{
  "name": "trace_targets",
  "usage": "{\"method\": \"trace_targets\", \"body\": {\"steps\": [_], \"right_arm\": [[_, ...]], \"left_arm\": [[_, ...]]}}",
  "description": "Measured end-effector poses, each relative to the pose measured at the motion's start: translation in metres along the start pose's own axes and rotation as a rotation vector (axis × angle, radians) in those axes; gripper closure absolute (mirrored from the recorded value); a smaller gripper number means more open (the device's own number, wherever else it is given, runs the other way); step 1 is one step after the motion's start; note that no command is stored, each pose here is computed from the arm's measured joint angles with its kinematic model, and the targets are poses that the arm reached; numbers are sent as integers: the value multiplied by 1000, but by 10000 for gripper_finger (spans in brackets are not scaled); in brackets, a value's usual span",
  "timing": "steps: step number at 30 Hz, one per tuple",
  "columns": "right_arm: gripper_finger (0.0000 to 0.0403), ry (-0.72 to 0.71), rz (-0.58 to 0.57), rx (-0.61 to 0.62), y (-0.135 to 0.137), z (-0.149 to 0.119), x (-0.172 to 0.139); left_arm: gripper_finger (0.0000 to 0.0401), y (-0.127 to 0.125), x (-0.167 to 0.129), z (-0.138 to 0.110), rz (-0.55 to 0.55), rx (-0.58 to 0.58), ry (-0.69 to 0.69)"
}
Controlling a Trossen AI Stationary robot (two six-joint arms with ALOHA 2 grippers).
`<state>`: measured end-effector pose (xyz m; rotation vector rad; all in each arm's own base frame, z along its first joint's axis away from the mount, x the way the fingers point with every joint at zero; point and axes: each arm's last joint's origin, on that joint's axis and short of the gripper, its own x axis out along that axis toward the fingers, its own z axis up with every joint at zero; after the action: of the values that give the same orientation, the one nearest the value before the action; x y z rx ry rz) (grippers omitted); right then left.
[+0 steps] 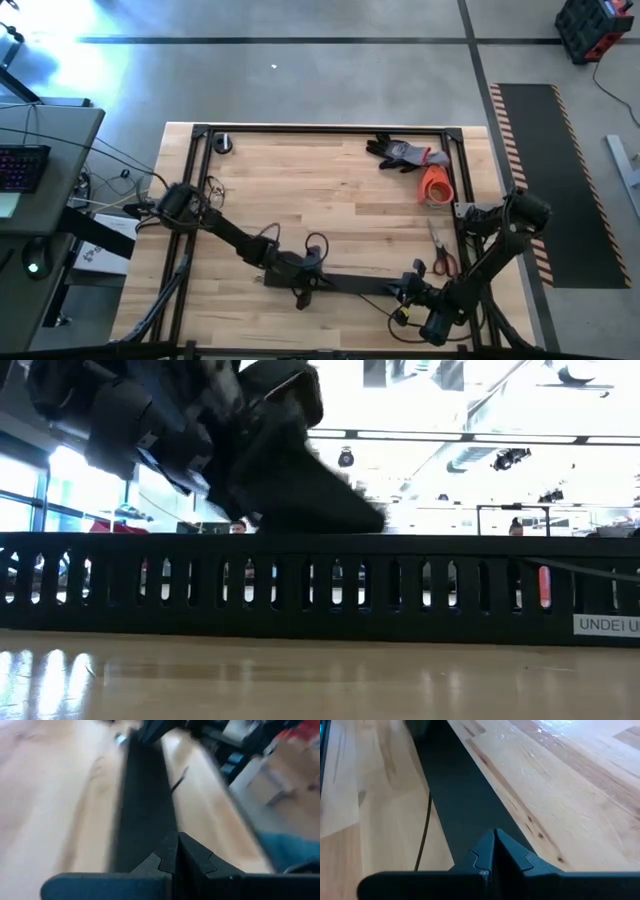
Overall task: Ziptie cables
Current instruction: Close the black cable duct
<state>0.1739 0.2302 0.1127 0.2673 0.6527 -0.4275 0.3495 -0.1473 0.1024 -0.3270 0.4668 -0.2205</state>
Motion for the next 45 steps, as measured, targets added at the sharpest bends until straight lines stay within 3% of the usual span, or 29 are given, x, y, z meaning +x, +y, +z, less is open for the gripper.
{"method": "trace_targets", "body": {"steps": [7, 11, 14, 23, 29, 39, 45], "right_arm": [[403, -21, -19, -6, -5, 9, -2], [403, -23, -29, -1, -5, 11, 0], [403, -33, -34, -2, -6, 12, 1], [403, -42, -48, -2, -7, 16, 6], [403, -48, -52, -4, -7, 16, 6], [403, -69, -79, -18, -5, 27, 0], [403, -15, -163, 46, -12, 59, -28]], "left_arm": [[401, -11, -58, 49, 155, 107, 122], [401, -27, -104, 49, 295, 109, 272], [401, -44, -128, 46, 330, 64, 295], [401, -50, -127, -19, 405, -27, 344], [401, -48, -124, -38, 425, -3, 379], [401, -34, -149, -12, 442, 35, 372], [401, -36, -188, 21, 476, -84, 282]]}}
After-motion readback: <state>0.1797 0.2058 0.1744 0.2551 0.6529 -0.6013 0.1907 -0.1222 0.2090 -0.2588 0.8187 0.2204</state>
